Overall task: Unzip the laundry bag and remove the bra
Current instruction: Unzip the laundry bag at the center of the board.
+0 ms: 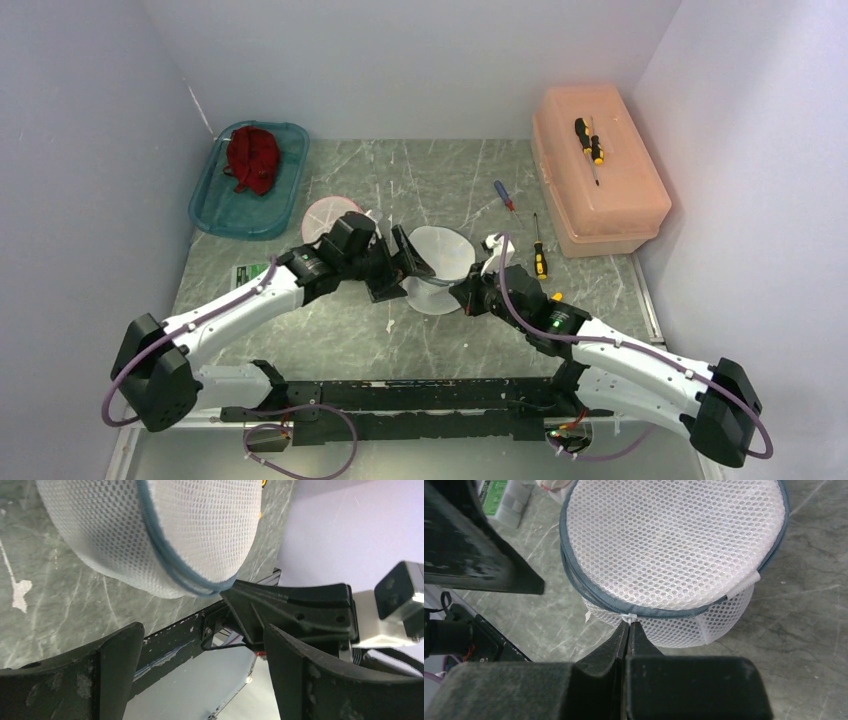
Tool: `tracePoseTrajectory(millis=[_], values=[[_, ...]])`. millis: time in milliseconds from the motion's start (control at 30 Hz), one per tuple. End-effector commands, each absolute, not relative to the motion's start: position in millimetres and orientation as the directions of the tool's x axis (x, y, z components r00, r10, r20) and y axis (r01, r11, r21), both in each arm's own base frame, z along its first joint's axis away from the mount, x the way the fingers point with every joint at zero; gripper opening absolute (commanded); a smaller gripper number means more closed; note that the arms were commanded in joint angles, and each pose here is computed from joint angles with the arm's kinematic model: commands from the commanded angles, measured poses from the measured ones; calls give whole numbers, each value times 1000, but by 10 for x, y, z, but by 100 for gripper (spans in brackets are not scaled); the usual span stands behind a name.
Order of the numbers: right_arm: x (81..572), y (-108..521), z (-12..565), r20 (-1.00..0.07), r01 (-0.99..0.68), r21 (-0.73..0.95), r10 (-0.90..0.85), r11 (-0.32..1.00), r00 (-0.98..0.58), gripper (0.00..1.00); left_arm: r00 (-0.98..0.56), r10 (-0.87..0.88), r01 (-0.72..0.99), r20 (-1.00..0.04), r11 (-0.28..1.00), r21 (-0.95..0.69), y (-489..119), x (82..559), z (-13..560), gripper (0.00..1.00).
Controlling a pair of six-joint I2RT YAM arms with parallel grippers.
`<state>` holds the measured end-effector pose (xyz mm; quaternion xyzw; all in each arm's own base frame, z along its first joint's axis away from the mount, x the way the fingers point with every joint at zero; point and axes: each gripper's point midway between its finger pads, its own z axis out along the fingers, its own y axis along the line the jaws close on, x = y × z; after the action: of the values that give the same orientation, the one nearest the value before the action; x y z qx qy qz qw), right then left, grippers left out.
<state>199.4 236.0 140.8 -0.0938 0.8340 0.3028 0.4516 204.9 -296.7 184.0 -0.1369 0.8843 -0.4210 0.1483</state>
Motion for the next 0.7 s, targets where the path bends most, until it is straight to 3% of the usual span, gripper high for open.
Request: tracePoseTrajectory(millis=[0, 200, 300, 467, 667], values=[[2029, 2584, 1776, -835, -510, 465, 169, 724, -523, 0, -884, -438, -134, -161, 570, -811, -3209, 2291, 2005, 94], [1981, 2632, 1812, -845, -538, 450, 145, 713, -514, 0, -880, -443, -138, -173, 585, -799, -3322, 2442, 1947, 94], [1967, 2613, 1805, -847, -538, 445, 142, 716, -512, 0, -886, -433, -143, -163, 591, -794, -3370, 2465, 1867, 85], [1968, 2561, 1795, -850, -527, 439, 146, 728, -506, 0, -890, -429, -151, -153, 594, -790, -3399, 2476, 1728, 58], [1985, 2445, 1800, -851, -490, 422, 145, 763, -505, 0, -887, -429, -144, -170, 608, -781, -3388, 2555, 1646, 12]])
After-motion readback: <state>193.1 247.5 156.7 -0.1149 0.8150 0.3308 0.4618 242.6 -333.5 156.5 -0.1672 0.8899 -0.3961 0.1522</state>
